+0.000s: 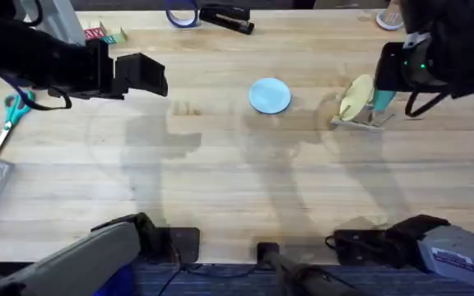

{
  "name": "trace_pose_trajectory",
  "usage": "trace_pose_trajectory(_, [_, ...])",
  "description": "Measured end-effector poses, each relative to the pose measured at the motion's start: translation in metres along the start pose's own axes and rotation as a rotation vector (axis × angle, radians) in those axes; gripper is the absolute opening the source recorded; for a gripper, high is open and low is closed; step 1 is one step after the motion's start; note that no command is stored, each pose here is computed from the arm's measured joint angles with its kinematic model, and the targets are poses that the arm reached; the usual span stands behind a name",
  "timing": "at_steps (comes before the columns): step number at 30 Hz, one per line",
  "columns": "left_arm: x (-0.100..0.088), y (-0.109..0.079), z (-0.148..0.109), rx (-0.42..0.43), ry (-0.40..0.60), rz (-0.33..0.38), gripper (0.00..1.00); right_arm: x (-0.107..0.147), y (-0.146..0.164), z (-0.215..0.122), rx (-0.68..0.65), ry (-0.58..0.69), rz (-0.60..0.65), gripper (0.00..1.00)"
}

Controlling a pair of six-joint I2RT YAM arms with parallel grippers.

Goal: Pick up the plates from the table one by one and place each into a slot on the dish rack.

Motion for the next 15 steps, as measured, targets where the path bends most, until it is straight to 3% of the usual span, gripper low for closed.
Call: trace_pose_trajectory(15, [0.0, 0.0, 0.0, 0.0, 0.0, 0.0, 0.995, 0.003, -0.005, 0.018, -0.029, 0.081, 0.066, 0.032])
Point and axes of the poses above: each hand's point on the last joint's axis, 136 mm out from that joint toward the fingers, its own z axis out along the fingers, its own y axis along the line the jaws close on, x = y × z, the point moved 2 cm from there along -z, back along the fingers, and after that the axes turned 1 degree about z, right-handed, at the moved point
